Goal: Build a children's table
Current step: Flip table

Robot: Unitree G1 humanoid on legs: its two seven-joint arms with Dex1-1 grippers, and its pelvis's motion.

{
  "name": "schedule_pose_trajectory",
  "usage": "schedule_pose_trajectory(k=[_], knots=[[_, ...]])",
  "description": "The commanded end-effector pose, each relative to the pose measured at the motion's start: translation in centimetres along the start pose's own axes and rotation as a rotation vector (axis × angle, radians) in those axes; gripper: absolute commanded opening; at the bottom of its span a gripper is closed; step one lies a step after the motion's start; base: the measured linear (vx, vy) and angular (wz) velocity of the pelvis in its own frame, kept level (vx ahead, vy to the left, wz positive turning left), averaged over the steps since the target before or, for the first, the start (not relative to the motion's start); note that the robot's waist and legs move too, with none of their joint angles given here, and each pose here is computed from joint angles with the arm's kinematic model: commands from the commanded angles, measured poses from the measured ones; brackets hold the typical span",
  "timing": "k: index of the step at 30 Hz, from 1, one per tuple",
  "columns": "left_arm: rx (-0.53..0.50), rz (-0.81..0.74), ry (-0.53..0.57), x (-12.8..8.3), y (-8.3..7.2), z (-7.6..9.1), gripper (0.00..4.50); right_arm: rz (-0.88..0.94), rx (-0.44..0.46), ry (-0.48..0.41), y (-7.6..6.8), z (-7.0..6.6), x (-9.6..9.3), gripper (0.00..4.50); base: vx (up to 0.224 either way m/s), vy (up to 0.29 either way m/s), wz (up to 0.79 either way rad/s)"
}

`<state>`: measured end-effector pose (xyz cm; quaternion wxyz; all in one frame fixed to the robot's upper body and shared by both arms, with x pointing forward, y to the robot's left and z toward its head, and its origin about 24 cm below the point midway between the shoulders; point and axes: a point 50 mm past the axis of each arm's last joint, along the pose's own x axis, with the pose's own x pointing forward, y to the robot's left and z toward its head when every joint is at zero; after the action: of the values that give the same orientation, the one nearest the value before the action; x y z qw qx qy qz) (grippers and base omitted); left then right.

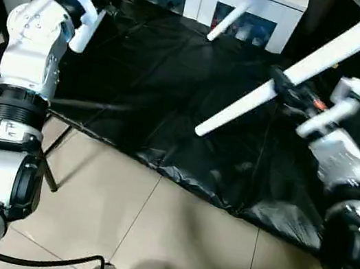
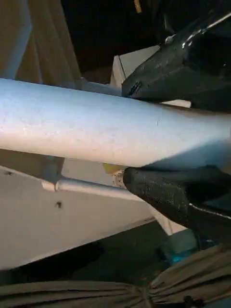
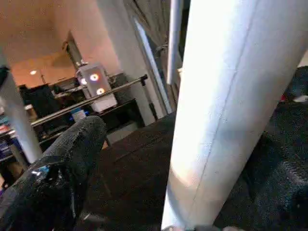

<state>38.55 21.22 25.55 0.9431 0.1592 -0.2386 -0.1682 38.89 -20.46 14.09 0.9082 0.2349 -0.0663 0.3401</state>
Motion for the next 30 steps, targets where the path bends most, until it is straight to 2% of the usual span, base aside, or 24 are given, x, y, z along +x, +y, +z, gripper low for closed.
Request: schedule_pose_trajectory(k=[1, 4, 8, 10, 12, 15, 18, 23, 26, 29, 30], knots=[[-0.037, -0.07, 0.052, 0.0, -1.5, -1.4, 1.83, 0.095, -0.039, 0.003, 1.1, 0.9, 1.3, 4.5, 0.0, 0.0, 0.0], [-0.056, -0.101, 0.108, -0.4, -2.2, -3.0, 1.82, 0.24, -0.082, 0.022, 2.1, 1.5, 1.6, 4.5, 0.0, 0.0, 0.0], [-0.065, -0.132, 0.154, -0.5, -3.2, -4.2, 1.79, 0.336, -0.133, 0.037, 2.4, 2.0, 0.6, 4.5, 0.0, 0.0, 0.0], [-0.07, -0.14, 0.162, -0.5, -3.5, -4.4, 1.76, 0.352, -0.148, 0.038, 2.5, 2.2, 0.2, 4.5, 0.0, 0.0, 0.0], [-0.085, -0.152, 0.193, -0.4, -4.4, -5.4, 1.73, 0.382, -0.177, 0.033, 2.8, 2.8, -1.0, 4.5, 0.0, 0.0, 0.0], [-0.094, -0.154, 0.21, -0.5, -4.8, -5.9, 1.71, 0.371, -0.19, 0.031, 3.1, 2.7, -1.6, 4.5, 0.0, 0.0, 0.0], [-0.115, -0.152, 0.247, -0.5, -5.6, -6.9, 1.71, 0.35, -0.204, 0.037, 3.7, 2.1, -2.7, 4.5, 0.0, 0.0, 0.0], [-0.123, -0.128, 0.28, -0.4, -5.8, -7.5, 1.7, 0.309, -0.209, 0.082, 4.5, 0.5, -3.5, 4.5, 0.0, 0.0, 0.0], [-0.108, -0.102, 0.306, -0.7, -5.4, -7.9, 1.7, 0.26, -0.199, 0.116, 4.5, -0.8, -3.4, 4.5, 0.0, 0.0, 0.0], [-0.098, -0.085, 0.332, -1.1, -5.1, -8.3, 1.7, 0.231, -0.202, 0.129, 4.5, -1.4, -3.4, 4.5, 0.0, 0.0, 0.0], [-0.098, -0.072, 0.366, -2.0, -4.5, -9.0, 2.05, 0.166, -0.241, 0.146, 4.3, -2.3, -3.4, 4.5, 0.0, 0.0, 0.0]])
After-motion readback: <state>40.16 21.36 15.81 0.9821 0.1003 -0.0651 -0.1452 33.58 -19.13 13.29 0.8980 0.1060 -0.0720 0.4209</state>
